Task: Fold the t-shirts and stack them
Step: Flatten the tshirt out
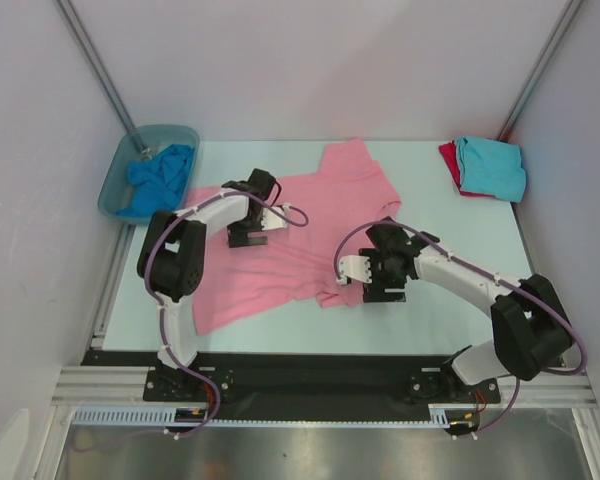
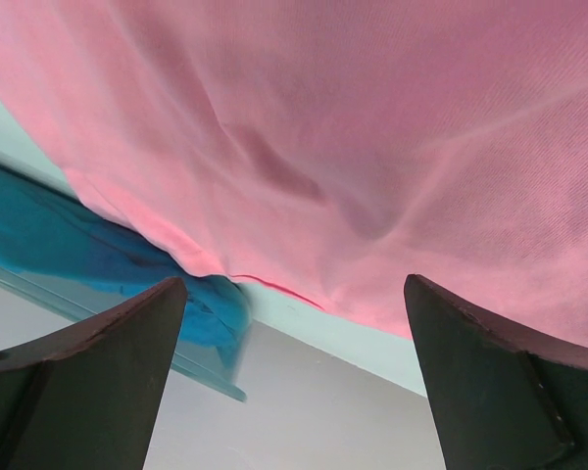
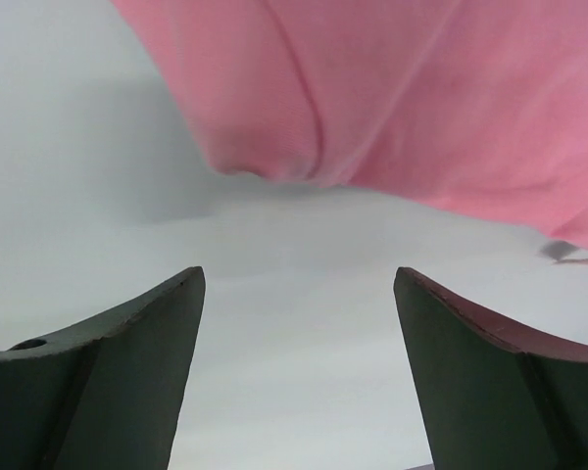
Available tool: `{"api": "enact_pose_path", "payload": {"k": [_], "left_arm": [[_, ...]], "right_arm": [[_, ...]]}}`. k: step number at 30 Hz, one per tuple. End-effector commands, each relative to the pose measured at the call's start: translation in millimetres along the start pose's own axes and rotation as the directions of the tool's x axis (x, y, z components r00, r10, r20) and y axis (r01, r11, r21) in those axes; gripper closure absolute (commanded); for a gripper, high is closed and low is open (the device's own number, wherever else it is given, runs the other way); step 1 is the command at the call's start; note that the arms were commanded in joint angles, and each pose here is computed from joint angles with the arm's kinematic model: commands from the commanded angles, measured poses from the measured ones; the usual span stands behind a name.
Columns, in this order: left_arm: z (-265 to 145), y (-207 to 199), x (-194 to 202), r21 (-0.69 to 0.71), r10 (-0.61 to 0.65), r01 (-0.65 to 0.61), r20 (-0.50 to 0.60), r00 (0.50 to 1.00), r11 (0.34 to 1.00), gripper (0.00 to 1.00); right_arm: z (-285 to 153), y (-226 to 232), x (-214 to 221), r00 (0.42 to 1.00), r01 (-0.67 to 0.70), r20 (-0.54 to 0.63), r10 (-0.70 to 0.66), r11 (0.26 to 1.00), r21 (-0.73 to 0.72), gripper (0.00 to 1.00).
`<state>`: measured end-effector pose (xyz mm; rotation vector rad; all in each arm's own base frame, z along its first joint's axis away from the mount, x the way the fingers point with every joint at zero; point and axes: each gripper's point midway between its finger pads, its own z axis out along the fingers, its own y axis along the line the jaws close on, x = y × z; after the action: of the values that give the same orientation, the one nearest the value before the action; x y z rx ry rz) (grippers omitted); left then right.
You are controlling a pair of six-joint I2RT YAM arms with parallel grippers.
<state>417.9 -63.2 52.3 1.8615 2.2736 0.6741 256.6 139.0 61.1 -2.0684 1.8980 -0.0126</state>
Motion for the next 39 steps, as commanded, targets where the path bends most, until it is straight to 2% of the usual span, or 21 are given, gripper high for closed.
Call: {"api": "enact_pose_path", "payload": {"k": [1,11,14,15,18,31,39], "left_arm": [[-19.4,8.1,-4.7,-0.053,-0.041,0.043,0.042,0.998,0.998,0.0],[-18.6,2.7,-4.5,-0.061,-0.054,0.057,0.054,0.997,0.997,0.0],[-20.9,2.8,-5.1,-0.062,-0.053,0.057,0.061,0.997,0.996,0.0],[-23.2,4.2,-4.7,-0.066,-0.057,0.062,0.067,0.996,0.996,0.0],[-25.8,3.4,-3.0,-0.068,-0.063,0.068,0.069,0.996,0.995,0.0],[-24.7,-52.5,10.2,0.042,0.013,-0.017,0.092,0.996,0.999,0.01],[-27.7,-74.9,6.4,0.103,0.035,-0.052,0.161,0.986,0.993,0.0]], "right_arm": [[2.6,1.4,-17.4,0.998,0.04,0.048,-0.042,0.998,0.042,0.16],[30.6,-30.8,-43.0,0.997,0.02,0.075,-0.033,0.985,0.169,0.19],[35.6,-36.5,-44.1,0.997,0.028,0.069,-0.041,0.983,0.181,0.26],[36.8,-38.1,-44.7,0.997,0.031,0.068,-0.044,0.982,0.185,0.48],[38.8,-46.7,-42.0,0.998,0.03,0.05,-0.042,0.974,0.225,1.0],[19.2,-107.3,-30.8,0.997,0.077,-0.01,-0.079,0.929,0.361,1.0],[-1.0,-162.4,-36.1,0.994,0.111,-0.029,-0.11,0.875,0.471,1.0]]}}
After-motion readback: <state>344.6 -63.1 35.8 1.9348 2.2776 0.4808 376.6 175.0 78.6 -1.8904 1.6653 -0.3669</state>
